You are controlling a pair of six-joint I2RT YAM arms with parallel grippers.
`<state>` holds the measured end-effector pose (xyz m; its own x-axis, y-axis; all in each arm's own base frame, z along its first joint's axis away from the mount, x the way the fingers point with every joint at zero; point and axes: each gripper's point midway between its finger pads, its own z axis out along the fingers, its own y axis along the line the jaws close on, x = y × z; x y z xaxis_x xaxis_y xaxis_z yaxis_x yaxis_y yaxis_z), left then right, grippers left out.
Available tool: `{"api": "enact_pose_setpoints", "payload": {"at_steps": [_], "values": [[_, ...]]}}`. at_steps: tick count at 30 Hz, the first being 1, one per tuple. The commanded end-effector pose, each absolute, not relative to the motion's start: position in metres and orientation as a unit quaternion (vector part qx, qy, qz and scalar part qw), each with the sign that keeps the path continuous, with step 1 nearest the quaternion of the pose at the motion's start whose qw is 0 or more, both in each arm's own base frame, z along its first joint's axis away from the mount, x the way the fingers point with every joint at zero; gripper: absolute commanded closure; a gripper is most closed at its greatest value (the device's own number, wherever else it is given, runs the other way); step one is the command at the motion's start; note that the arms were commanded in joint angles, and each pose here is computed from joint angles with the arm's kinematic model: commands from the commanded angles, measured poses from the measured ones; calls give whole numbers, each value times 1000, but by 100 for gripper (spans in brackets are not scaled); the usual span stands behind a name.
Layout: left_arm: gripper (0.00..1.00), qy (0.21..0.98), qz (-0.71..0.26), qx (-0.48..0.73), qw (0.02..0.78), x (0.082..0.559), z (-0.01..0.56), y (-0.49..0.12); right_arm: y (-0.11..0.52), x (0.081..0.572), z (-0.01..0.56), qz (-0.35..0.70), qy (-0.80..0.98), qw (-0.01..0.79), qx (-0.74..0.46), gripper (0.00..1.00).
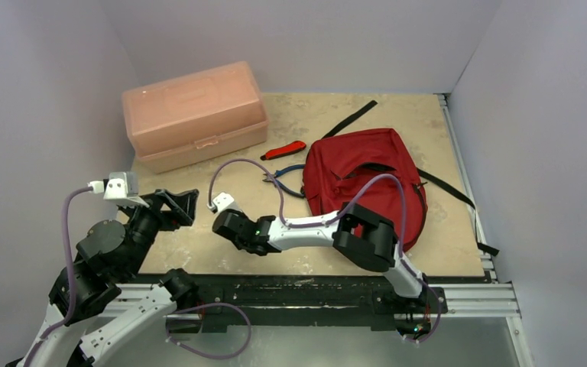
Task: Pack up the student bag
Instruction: Pick up the stationery from the center of the board, then place the stationery in the student bag.
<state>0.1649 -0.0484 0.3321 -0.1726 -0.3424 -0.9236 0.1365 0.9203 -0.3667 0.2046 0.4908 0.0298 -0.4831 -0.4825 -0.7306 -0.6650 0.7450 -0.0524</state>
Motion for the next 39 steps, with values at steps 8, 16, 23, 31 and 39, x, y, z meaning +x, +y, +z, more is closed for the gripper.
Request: {"api": "enact_pose_setpoints", "payload": {"at_steps": [8, 16, 23, 31, 39], "values": [[19, 751, -195, -58, 628, 178, 327, -69, 397, 220, 194, 379, 825, 384, -167, 100], [19, 767, -217, -46, 602, 188, 313, -94, 214, 260, 199, 303, 826, 474, 39, 100], [19, 782, -244, -38, 573, 192, 305, -116, 127, 278, 172, 345, 811, 443, 167, 100], [19, 792, -261, -39, 551, 190, 297, -125, 110, 309, 140, 396, 780, 381, 299, 100], [19, 795, -273, -40, 541, 189, 291, -132, 59, 361, 158, 353, 656, 473, 471, 100]]}}
